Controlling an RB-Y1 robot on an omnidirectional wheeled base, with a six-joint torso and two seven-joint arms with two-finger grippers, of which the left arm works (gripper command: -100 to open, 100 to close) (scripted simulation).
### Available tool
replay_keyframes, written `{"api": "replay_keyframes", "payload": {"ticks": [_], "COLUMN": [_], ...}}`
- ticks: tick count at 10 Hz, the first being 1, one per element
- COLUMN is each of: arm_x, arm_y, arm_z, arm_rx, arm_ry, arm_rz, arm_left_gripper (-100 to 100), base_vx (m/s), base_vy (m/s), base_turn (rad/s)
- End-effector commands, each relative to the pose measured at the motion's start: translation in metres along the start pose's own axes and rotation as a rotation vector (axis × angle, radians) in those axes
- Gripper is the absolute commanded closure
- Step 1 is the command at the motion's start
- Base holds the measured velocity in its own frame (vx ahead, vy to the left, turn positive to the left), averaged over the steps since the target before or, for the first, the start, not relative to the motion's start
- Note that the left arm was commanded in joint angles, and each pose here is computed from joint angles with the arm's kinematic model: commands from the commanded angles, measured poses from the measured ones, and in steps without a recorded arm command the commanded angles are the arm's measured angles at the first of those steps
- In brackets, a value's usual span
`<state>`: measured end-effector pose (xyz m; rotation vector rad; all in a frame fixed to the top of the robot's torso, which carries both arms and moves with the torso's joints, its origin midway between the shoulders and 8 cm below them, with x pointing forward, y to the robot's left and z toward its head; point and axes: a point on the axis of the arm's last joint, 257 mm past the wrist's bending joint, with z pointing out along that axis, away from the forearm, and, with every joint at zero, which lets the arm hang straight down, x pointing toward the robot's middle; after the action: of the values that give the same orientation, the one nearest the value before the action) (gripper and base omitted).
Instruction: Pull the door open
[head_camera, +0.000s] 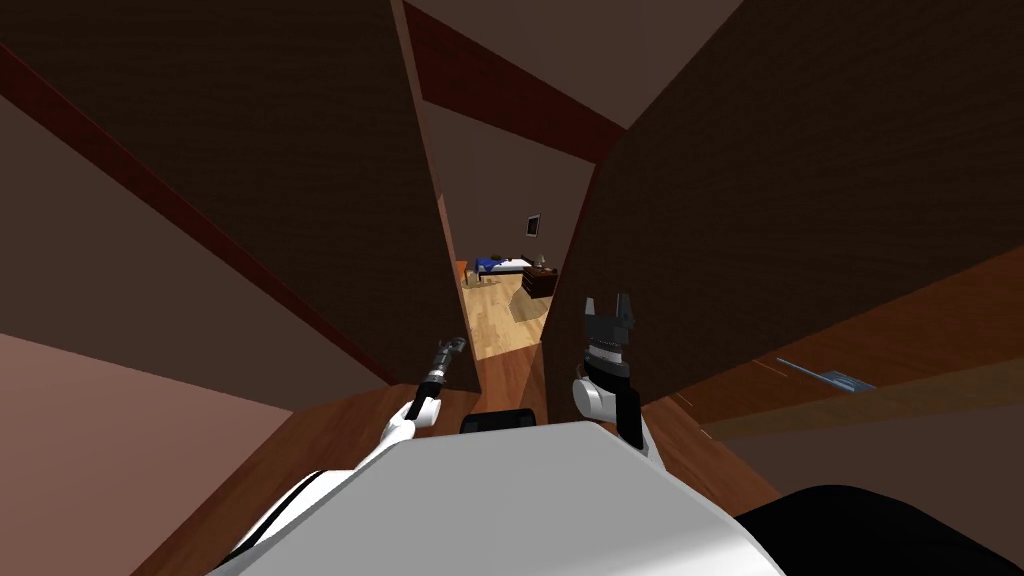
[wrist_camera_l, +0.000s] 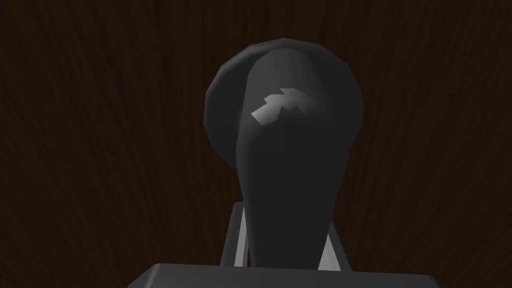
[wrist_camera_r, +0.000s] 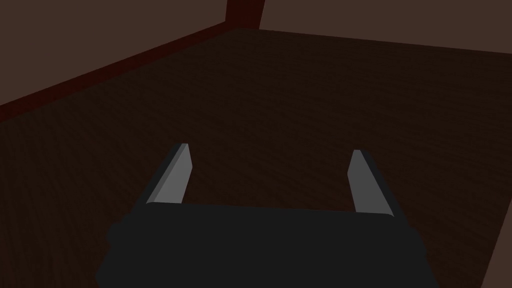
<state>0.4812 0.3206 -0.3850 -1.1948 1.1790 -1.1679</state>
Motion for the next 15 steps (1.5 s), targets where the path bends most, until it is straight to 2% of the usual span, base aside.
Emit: {"api": "replay_keyframes", "payload": {"ticks": [1, 5, 6, 8, 11, 12, 13, 14, 15], "arm_x": [-0.011, -0.002, -0.007, -0.025, -0.036, -0.047, -0.053, -0.065, -0.068], "arm_y": [-0.005, 0.006, 0.012, 0.012, 0.013, 0.013, 0.013, 0.013, 0.019], "arm_z": [0.0009, -0.0067, -0.0118, -0.0242, -0.0319, -0.0407, -0.0454, -0.0551, -0.0594], "arm_rx": [0.013, -0.018, -0.033, -0.026, -0.024, -0.022, -0.021, -0.019, -0.037], "arm_ry": [0.006, 0.045, 0.035, 0.034, 0.034, 0.035, 0.035, 0.037, 0.031], "arm_rz": [0.001, -0.027, -0.021, -0.023, -0.024, -0.024, -0.024, -0.025, -0.023], "arm_left_gripper": [100, 100, 100, 100, 100, 100, 100, 100, 100], "base_vx": [-0.029, 0.063, 0.064, -0.121, -0.127, -0.122, -0.125, -0.129, -0.102], "base_vy": [0.036, 0.017, 0.007, 0.048, -0.012, -0.025, -0.015, -0.012, 0.007], "base_turn": [-0.127, -0.160, -0.018, -0.243, -0.075, -0.207, -0.203, -0.224, -0.109]}}
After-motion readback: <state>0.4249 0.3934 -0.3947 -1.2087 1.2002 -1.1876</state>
